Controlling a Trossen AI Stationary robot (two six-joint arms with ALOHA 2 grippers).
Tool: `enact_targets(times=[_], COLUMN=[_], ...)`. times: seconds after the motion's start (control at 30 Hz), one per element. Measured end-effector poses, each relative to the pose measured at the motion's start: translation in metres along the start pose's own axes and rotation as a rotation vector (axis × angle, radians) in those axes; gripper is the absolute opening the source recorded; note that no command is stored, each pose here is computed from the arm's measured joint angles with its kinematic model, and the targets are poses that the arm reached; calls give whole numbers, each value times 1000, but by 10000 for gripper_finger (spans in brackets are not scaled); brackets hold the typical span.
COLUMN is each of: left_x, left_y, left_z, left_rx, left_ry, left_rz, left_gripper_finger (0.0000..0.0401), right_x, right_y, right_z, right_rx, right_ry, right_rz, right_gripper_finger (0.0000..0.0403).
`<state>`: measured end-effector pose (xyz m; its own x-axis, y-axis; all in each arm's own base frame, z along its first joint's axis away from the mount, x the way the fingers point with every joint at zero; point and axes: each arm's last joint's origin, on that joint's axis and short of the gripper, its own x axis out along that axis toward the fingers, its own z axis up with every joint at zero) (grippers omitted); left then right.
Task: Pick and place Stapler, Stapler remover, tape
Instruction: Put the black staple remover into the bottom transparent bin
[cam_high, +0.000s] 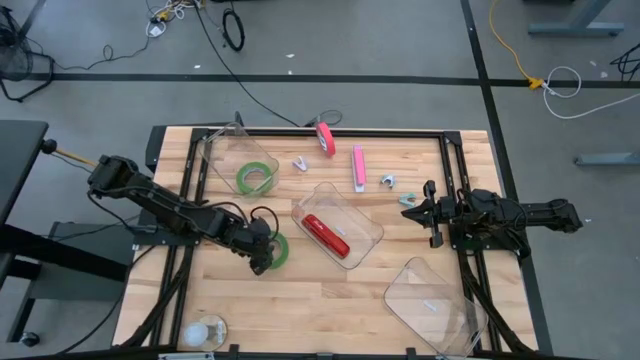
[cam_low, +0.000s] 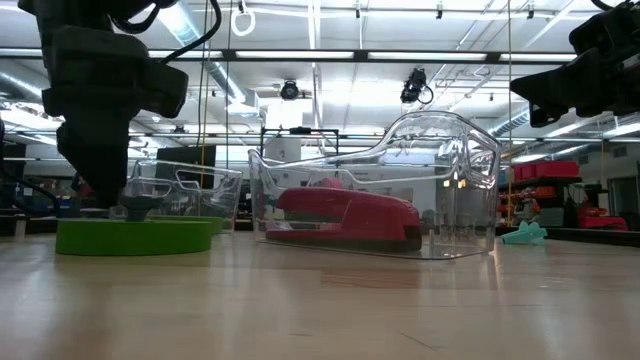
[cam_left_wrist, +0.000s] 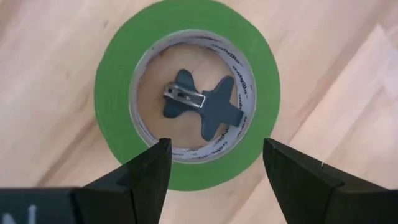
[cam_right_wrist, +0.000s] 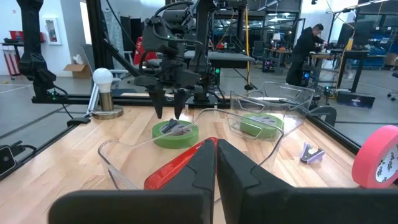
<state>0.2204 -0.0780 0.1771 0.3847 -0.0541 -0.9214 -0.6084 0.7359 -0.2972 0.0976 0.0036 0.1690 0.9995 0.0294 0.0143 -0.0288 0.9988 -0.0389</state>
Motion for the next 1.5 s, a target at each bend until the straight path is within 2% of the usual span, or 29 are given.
enact_targets(times=[0.13,0.33,0.77,1.2,1.5], left_x=[0,1,13,13,13], left_y=[2,4,3,3,3], left_z=[3,9,9,13,13], left_rx=[-154,-274,-276,-288,-288], left_ry=[1,-20,10,3,21], left_rz=[0,-1,23,8,3], left_gripper_finger=[254,254,242,173,141], right_x=[0,0,0,0,0], right_y=[0,0,0,0,0], right_z=[0,0,0,0,0], right_rx=[0,0,0,0,0], right_ry=[0,0,0,0,0], right_rz=[0,0,0,0,0], right_gripper_finger=[18,18,18,18,18])
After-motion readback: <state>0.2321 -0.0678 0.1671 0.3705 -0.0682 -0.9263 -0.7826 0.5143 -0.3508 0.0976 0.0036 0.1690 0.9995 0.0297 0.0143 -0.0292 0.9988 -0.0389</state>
